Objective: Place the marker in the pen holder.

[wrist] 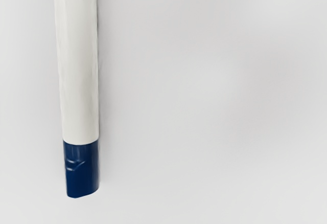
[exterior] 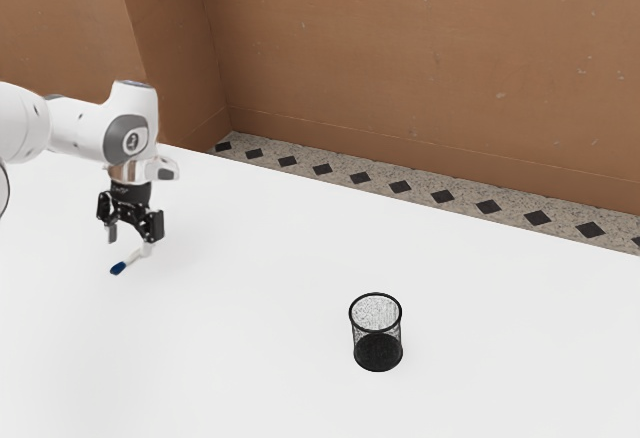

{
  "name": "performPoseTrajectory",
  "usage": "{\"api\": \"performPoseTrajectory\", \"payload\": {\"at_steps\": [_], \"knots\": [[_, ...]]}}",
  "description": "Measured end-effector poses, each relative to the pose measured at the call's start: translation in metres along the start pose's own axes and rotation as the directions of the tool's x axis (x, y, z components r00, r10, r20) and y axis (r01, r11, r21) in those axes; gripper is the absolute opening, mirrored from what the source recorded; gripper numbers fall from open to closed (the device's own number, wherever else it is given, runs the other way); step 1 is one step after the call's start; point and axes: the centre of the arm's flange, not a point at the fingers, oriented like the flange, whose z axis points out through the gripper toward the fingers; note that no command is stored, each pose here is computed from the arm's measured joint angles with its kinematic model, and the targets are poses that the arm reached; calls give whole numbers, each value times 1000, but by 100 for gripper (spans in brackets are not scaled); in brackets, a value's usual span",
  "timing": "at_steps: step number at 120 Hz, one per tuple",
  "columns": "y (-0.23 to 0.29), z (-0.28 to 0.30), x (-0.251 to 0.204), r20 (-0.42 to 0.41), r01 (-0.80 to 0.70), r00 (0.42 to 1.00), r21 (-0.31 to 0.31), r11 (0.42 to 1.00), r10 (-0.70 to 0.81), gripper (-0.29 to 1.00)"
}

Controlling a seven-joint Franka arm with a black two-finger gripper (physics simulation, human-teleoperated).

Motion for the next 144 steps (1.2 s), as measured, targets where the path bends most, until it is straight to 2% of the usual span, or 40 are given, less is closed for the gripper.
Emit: {"api": "performPoseTrajectory", "payload": {"at_steps": [50, 98, 125, 144], "knots": [[-38, 47, 5, -45, -170, 984, 5, 986, 170, 70], [-35, 70, 9, 31, -290, 956, -43, 956, 291, 67], [-34, 73, 7, 56, -327, 942, -58, 943, 330, 52], [-36, 68, 9, 48, -343, 937, -51, 938, 345, 46]]}}
